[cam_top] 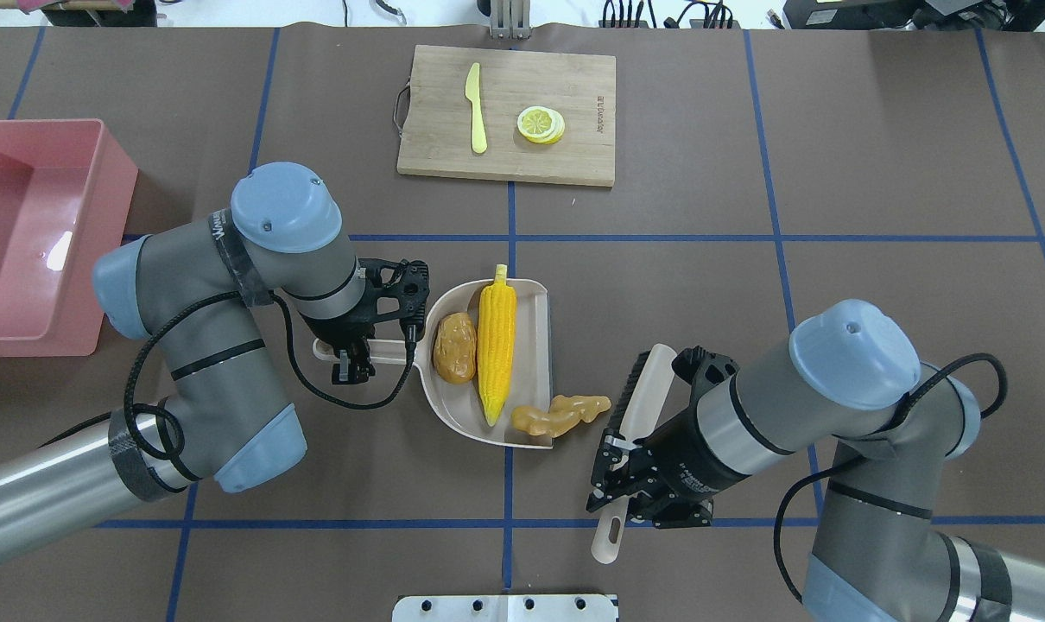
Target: Sweep and dump trash into bin
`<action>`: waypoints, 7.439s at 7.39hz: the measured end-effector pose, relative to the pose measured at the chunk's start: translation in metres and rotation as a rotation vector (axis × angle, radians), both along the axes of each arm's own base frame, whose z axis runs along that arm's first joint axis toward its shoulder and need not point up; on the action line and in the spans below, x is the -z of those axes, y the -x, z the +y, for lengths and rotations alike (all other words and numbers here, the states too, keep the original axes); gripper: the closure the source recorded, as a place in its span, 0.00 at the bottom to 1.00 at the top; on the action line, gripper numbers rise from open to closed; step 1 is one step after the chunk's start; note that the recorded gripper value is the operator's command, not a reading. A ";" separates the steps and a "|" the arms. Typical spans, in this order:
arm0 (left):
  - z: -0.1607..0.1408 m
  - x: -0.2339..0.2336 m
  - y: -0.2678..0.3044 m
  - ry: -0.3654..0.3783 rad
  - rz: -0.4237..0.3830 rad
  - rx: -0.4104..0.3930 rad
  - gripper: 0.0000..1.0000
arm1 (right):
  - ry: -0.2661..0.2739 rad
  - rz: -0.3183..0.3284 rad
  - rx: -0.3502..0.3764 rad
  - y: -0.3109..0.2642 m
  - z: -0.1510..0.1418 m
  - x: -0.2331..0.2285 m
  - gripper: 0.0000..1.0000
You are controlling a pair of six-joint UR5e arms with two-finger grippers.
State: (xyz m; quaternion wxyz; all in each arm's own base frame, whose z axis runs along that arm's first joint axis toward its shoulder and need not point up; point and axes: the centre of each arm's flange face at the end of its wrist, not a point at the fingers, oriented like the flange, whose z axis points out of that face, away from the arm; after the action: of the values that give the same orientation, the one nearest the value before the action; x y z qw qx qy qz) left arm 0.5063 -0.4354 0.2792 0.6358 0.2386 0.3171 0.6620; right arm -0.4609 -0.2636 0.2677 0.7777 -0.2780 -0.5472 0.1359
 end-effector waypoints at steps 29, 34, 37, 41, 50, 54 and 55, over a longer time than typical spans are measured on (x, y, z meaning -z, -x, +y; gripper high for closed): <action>0.000 0.002 0.006 -0.039 0.065 0.014 1.00 | -0.014 0.027 -0.048 0.021 -0.041 0.078 1.00; 0.003 -0.013 0.058 -0.069 0.178 0.096 1.00 | -0.191 0.041 -0.014 -0.084 -0.136 0.025 1.00; -0.017 -0.032 0.138 -0.034 0.269 0.276 1.00 | -0.351 0.080 0.035 -0.141 -0.163 -0.052 1.00; -0.031 -0.065 0.270 0.099 0.262 0.588 1.00 | -0.448 0.135 0.117 -0.227 -0.170 -0.171 1.00; 0.099 -0.229 0.503 0.367 0.154 0.903 1.00 | -0.527 0.345 0.419 -0.364 -0.215 -0.363 1.00; 0.136 -0.308 0.550 0.398 0.131 0.833 1.00 | -0.418 0.340 0.285 -0.368 -0.213 -0.369 1.00; 0.144 -0.324 0.559 0.407 0.105 0.813 1.00 | -0.398 0.337 0.276 -0.370 -0.206 -0.373 1.00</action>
State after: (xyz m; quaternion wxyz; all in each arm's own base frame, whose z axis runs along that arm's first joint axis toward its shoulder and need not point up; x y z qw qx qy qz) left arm -0.0531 -0.2917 0.6032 0.8610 0.2471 0.3533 0.2699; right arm -0.0908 -0.4696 0.6408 0.9081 -0.1652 -0.3831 -0.0371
